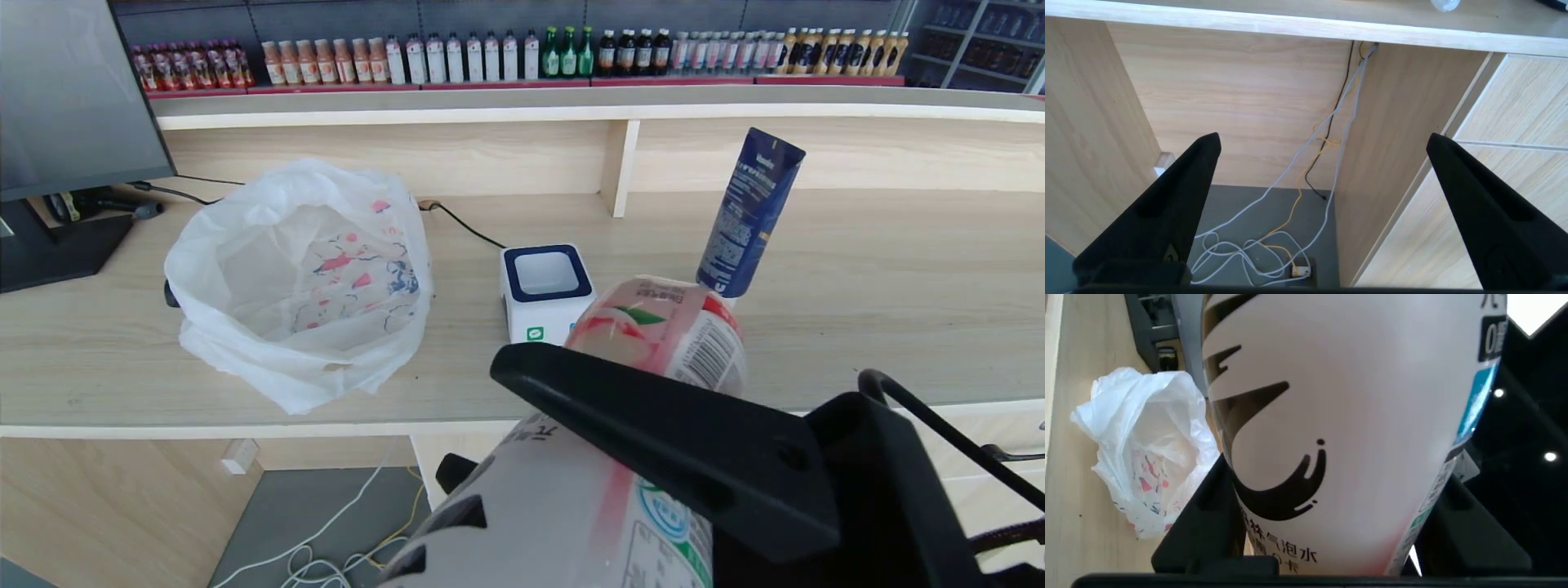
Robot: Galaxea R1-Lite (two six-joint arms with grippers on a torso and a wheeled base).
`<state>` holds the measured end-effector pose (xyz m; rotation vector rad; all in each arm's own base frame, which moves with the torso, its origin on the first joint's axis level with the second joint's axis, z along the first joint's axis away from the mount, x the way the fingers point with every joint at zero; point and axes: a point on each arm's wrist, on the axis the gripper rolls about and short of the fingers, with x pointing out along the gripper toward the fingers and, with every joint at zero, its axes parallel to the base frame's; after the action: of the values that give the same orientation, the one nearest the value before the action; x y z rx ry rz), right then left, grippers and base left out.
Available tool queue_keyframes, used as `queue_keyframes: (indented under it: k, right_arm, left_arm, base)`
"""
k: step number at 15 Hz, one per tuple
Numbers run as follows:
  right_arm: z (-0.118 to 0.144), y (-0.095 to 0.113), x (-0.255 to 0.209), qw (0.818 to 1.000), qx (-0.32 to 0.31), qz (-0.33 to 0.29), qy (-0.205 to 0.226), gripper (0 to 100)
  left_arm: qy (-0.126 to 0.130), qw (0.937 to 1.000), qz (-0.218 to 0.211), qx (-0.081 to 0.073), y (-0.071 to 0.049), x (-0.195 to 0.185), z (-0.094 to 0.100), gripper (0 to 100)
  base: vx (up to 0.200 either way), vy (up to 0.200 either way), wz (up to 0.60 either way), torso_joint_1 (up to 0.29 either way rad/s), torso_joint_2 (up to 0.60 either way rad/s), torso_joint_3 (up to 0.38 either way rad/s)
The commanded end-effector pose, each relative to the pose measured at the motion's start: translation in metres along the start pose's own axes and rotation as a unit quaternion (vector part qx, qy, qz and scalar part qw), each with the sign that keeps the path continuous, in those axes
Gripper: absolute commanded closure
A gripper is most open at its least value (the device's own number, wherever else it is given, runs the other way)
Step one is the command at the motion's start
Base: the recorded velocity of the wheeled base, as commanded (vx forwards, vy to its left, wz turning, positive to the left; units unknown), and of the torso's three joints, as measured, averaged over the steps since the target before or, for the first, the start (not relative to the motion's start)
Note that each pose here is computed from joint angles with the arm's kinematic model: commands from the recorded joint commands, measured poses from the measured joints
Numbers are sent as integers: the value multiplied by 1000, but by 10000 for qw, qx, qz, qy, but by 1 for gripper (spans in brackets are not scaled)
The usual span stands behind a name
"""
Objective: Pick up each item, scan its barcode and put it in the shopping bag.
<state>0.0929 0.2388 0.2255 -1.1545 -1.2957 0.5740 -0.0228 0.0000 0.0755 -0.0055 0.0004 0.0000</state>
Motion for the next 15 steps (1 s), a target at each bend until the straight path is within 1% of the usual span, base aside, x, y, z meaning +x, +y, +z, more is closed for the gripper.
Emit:
queue_keyframes:
  k: [1,5,6,9,15]
  right_arm:
    - [8,7,6,9997,-204,52,-149,100]
    - [11,3,8,9974,-677,-148,-172,100]
    - [11,2,9,9973,-695,-182,-179,100]
    - [14,7,19,9973,-675,-198,-218,100]
    - [16,7,20,9973,-661,-205,-245,100]
  left_arm:
    - [-2,10000,0,-3,0,0,0,0]
    - [-2,10000,0,-3,0,0,0,0]
    - [-2,10000,0,-3,0,0,0,0]
    - [-2,10000,0,-3,0,0,0,0]
    - [-2,10000,0,-3,0,0,0,0]
  base:
    - [0,0,0,0,0,0]
    - [0,0,0,0,0,0]
    - [0,0,0,0,0,0]
    - [0,0,0,0,0,0]
    - [0,0,0,0,0,0]
